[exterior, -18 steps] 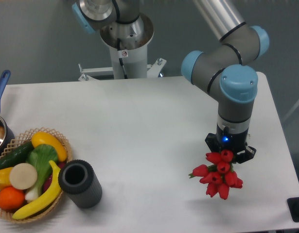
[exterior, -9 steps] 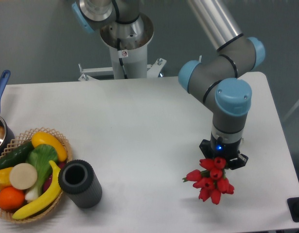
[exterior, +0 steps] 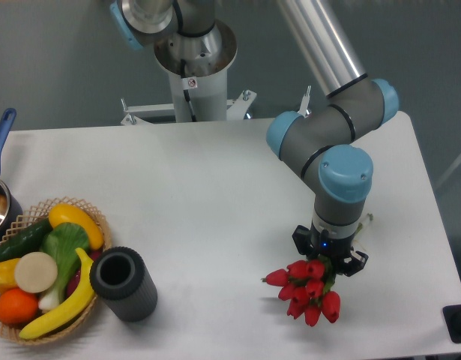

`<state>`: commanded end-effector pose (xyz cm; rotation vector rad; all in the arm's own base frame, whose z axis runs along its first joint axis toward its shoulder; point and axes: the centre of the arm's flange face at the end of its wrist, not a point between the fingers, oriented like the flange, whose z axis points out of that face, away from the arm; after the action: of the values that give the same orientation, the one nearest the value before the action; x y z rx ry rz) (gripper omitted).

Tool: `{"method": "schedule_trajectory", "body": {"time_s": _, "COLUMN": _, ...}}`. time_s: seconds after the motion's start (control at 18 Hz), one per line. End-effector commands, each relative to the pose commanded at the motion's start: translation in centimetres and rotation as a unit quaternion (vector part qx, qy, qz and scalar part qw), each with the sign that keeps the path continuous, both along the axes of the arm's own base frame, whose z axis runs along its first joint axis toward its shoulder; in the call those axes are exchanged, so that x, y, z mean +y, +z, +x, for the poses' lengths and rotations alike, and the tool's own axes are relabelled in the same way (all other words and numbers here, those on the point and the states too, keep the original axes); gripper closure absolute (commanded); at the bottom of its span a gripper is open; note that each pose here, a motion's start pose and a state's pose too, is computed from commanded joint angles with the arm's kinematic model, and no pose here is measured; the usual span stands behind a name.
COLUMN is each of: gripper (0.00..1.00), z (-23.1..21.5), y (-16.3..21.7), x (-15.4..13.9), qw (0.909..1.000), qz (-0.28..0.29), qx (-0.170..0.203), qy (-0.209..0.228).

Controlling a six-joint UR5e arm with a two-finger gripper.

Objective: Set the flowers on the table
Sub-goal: 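Open the gripper to release the tulips onto the table, then raise the open gripper up away from the tulips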

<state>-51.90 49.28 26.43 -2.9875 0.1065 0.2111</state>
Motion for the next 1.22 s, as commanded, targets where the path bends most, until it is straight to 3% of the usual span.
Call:
{"method": "schedule_trajectory", "body": {"time_s": 0.94, "gripper": 0.0, "z": -0.3, "y": 1.0, "x": -1.6, "qw": 0.9983, "qz": 0.027, "qx": 0.052, "qy": 0.001}}
{"method": "schedule_trajectory", "body": {"time_s": 1.22, "gripper": 0.0, "z": -1.4, "y": 1.3, "x": -4.7, "qw": 0.9985, "qz": 0.019, "qx": 0.052, "qy": 0.002}}
